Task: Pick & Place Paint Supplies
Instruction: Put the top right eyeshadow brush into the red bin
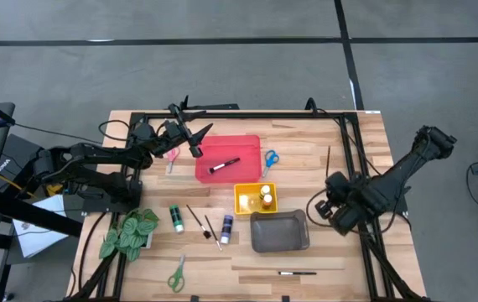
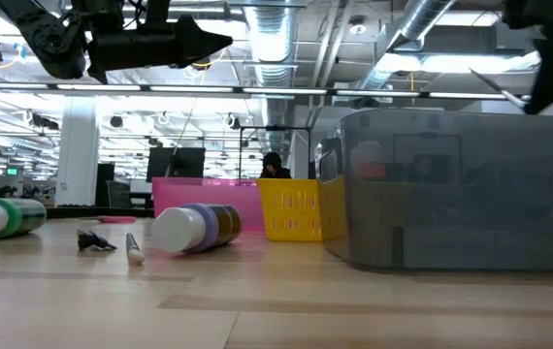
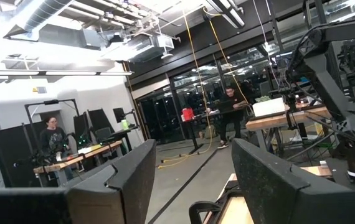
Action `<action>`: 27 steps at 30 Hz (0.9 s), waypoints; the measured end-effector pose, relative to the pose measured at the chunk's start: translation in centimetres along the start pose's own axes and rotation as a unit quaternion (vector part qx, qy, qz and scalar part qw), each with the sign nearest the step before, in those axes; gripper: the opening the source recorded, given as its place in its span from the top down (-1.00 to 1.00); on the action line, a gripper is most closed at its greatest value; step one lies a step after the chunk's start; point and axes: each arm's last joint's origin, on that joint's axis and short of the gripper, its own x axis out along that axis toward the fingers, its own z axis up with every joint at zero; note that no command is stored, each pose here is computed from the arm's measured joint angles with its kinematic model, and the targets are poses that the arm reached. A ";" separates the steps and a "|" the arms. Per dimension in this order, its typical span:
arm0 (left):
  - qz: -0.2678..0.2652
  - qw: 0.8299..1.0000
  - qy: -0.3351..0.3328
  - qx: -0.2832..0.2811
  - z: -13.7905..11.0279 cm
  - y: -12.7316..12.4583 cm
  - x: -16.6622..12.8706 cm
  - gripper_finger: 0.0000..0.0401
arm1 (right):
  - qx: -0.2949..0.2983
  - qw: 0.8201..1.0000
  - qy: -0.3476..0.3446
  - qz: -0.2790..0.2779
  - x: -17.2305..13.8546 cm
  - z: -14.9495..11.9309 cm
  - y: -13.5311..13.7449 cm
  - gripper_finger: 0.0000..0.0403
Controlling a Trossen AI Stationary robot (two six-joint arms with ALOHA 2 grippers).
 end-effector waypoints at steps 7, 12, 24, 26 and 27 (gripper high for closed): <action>-0.005 1.000 0.016 0.000 -0.3 -0.1 0.0 -0.02 | -0.089 0.994 -0.059 -0.020 0.9 2.4 -0.5 1.00; -0.011 0.999 0.036 0.000 -0.7 -0.2 0.0 -0.02 | -0.155 0.981 -0.114 -0.040 1.6 3.9 -0.1 1.00; -0.136 0.987 0.039 -0.073 -1.1 -1.1 -0.2 -0.02 | -0.274 0.944 -0.163 -0.085 5.2 7.8 3.0 1.00; -0.154 0.983 0.037 -0.097 -1.0 -1.2 -0.2 -0.02 | -0.298 0.935 -0.169 -0.089 5.9 8.4 3.6 1.00; -0.162 0.980 0.038 -0.110 -1.0 -1.2 -0.2 -0.02 | -0.309 0.931 -0.173 -0.092 6.3 8.7 4.0 1.00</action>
